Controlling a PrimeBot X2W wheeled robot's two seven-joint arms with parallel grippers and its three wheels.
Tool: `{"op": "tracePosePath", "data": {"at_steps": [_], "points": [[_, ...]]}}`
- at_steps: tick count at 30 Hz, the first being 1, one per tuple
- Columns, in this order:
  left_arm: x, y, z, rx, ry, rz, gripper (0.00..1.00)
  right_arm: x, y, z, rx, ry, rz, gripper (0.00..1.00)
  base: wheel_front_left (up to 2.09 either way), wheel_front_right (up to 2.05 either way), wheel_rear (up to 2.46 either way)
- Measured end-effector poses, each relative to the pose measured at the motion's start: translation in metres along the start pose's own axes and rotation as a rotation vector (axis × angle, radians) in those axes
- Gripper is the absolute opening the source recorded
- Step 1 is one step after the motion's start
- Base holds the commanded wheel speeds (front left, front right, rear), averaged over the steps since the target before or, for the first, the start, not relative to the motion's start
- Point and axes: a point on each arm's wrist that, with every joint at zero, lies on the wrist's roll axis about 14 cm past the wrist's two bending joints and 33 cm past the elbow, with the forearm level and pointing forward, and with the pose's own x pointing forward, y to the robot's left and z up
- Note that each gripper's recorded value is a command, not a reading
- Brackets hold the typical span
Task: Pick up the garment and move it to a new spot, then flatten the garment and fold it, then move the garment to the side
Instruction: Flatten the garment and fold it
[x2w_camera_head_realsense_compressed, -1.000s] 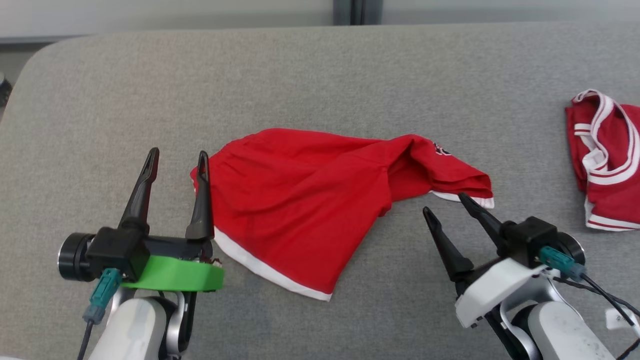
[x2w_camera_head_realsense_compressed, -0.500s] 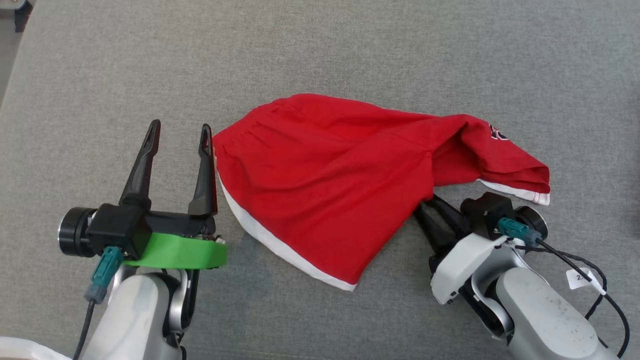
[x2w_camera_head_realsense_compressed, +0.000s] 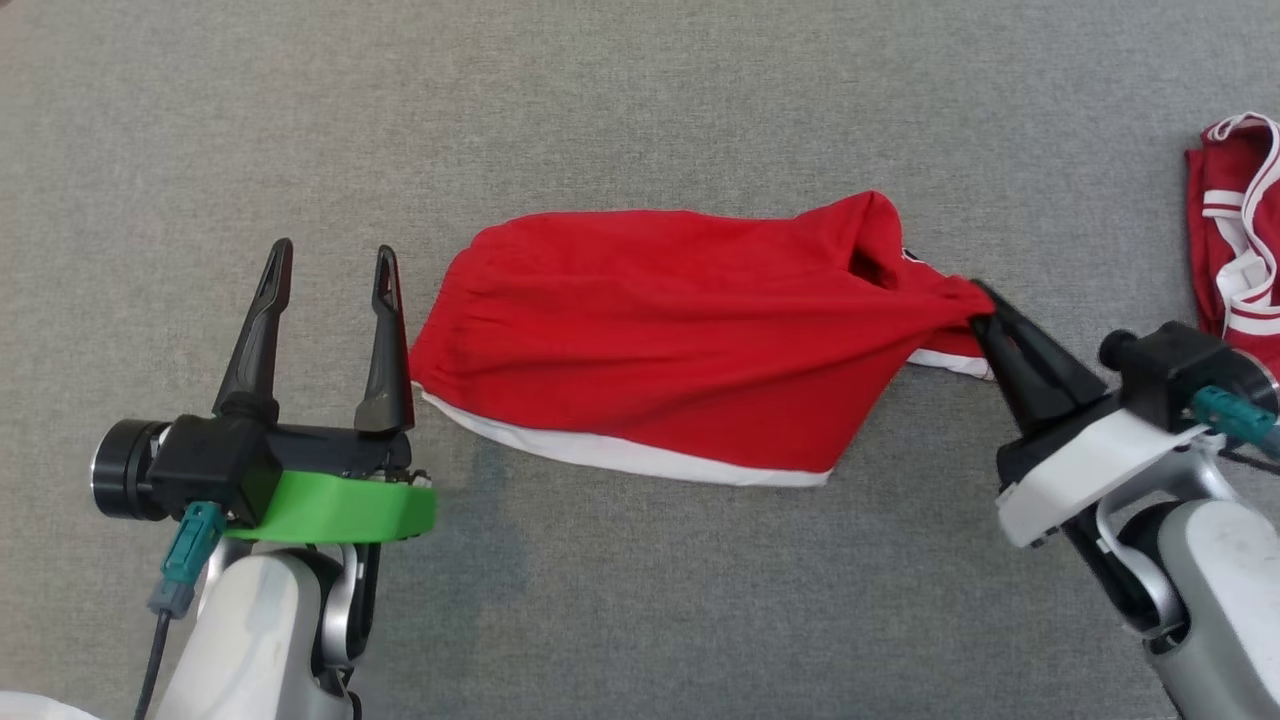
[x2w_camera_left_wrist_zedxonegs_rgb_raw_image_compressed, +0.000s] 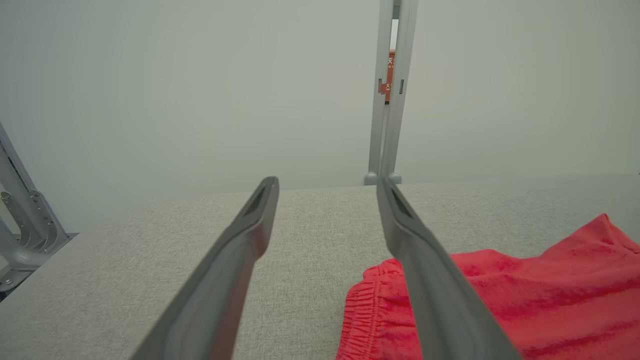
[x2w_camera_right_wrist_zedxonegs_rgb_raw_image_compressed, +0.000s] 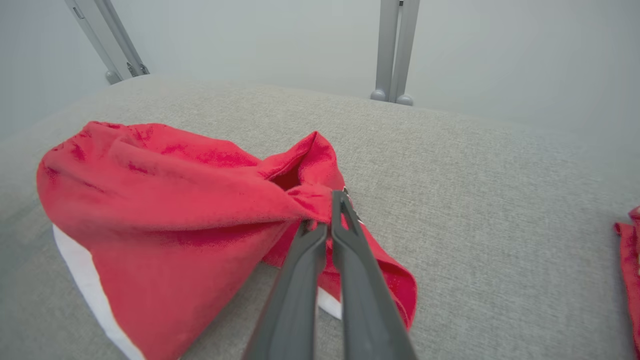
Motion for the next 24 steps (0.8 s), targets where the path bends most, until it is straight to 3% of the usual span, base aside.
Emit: {"op": "tracePosePath", "data": {"at_steps": [11, 21, 22, 23, 24], "points": [[0.007, -0.007, -0.012, -0.015, 0.018, -0.021, 1.00, 0.006, -0.058, 0.039, -0.104, 0.003, -0.121, 0.00, 0.00, 0.00, 0.00], [0.014, -0.004, -0.027, -0.019, 0.046, -0.021, 1.00, 0.052, -0.071, 0.005, -0.060, 0.087, -0.104, 0.00, 0.00, 0.00, 0.00], [0.014, -0.003, -0.029, -0.017, 0.052, -0.017, 1.00, 0.055, -0.071, 0.001, -0.051, 0.087, -0.103, 0.42, 0.00, 0.00, 0.00], [0.013, -0.001, -0.031, -0.015, 0.058, -0.012, 1.00, 0.057, -0.068, -0.004, -0.036, 0.086, -0.099, 1.00, 0.00, 0.00, 0.00], [0.013, 0.001, -0.033, -0.013, 0.062, -0.006, 1.00, 0.059, -0.066, -0.007, -0.016, 0.073, -0.099, 1.00, 0.00, 0.00, 0.00]]}}
